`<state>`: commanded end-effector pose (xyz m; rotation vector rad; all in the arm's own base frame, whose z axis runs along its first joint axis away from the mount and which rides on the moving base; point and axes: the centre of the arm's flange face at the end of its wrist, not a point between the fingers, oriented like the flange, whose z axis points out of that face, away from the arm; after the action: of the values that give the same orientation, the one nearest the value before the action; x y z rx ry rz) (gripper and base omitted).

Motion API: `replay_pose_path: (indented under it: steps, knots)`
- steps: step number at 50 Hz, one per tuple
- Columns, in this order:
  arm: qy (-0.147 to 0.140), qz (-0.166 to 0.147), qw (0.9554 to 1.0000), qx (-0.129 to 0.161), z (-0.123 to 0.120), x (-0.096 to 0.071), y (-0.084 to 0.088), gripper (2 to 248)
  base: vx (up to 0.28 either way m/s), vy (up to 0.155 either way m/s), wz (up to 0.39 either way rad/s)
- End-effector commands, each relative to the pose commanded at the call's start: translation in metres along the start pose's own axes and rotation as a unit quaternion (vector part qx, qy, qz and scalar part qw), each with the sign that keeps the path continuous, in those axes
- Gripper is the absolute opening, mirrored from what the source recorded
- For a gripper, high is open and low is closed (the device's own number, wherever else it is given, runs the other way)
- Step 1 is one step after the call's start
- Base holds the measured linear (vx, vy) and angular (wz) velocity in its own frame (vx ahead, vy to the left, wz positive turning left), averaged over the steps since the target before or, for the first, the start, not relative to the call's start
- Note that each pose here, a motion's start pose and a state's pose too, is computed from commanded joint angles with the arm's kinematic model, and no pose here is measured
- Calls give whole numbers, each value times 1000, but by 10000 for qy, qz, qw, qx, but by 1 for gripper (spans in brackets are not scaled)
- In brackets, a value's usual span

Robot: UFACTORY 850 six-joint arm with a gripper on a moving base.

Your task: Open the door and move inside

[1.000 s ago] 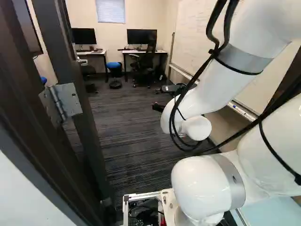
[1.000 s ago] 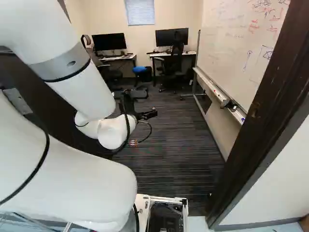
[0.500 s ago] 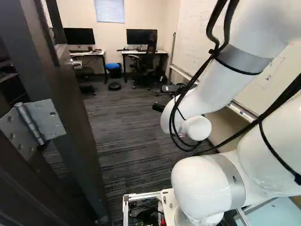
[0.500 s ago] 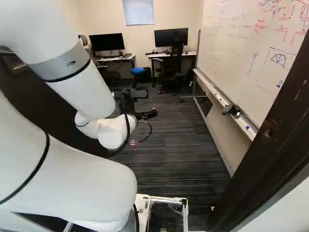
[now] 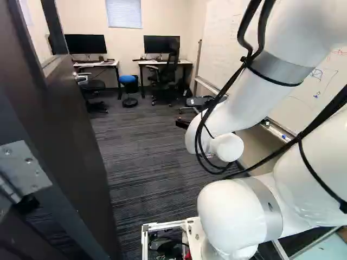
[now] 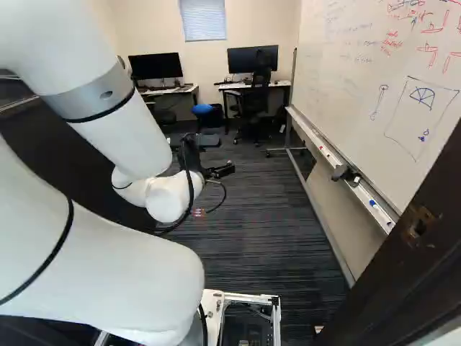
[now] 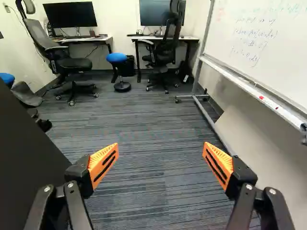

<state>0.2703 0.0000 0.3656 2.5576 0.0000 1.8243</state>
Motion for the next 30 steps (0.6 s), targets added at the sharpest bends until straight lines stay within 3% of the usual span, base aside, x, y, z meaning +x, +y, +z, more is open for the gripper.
replay_pose_path:
  steps: [30]
  knots:
    - [0, 0, 10000, 0, 0, 0, 0, 247, 214, 2, -13]
